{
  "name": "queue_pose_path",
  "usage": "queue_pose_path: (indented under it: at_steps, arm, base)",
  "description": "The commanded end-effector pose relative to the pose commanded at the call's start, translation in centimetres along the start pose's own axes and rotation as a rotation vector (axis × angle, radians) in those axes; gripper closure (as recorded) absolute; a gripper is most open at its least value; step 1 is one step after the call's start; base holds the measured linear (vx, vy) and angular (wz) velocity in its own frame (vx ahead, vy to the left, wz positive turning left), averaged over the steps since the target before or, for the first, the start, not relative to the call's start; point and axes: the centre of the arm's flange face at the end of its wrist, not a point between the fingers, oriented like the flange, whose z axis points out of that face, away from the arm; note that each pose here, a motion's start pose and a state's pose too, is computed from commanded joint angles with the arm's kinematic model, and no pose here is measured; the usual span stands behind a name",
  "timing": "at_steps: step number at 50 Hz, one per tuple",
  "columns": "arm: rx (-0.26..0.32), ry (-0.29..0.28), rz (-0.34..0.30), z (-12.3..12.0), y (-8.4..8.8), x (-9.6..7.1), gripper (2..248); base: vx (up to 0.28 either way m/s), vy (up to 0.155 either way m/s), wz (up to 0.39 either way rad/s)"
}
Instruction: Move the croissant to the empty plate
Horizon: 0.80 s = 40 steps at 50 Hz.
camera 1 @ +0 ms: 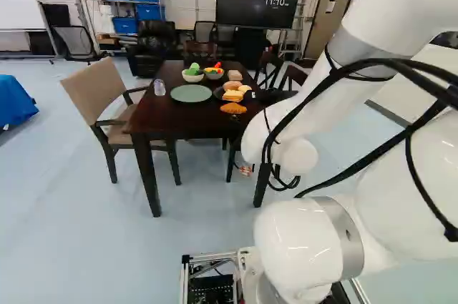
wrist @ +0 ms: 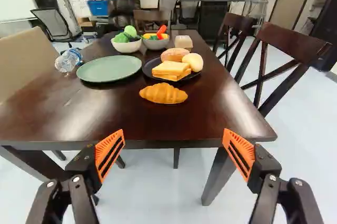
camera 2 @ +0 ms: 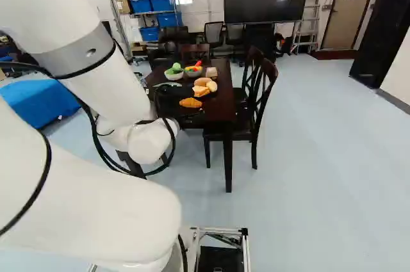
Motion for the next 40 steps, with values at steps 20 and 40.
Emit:
queue_pose_path:
  at_steps: [20, 40]
  arm:
    - [0.000, 0.000, 0.000, 0.00, 0.00, 0.00, 3]
    - [0.000, 0.000, 0.000, 0.00, 0.00, 0.00, 3]
  base:
    - [0.050, 0.000, -0.005]
    - [0.000, 0.000, 0.000]
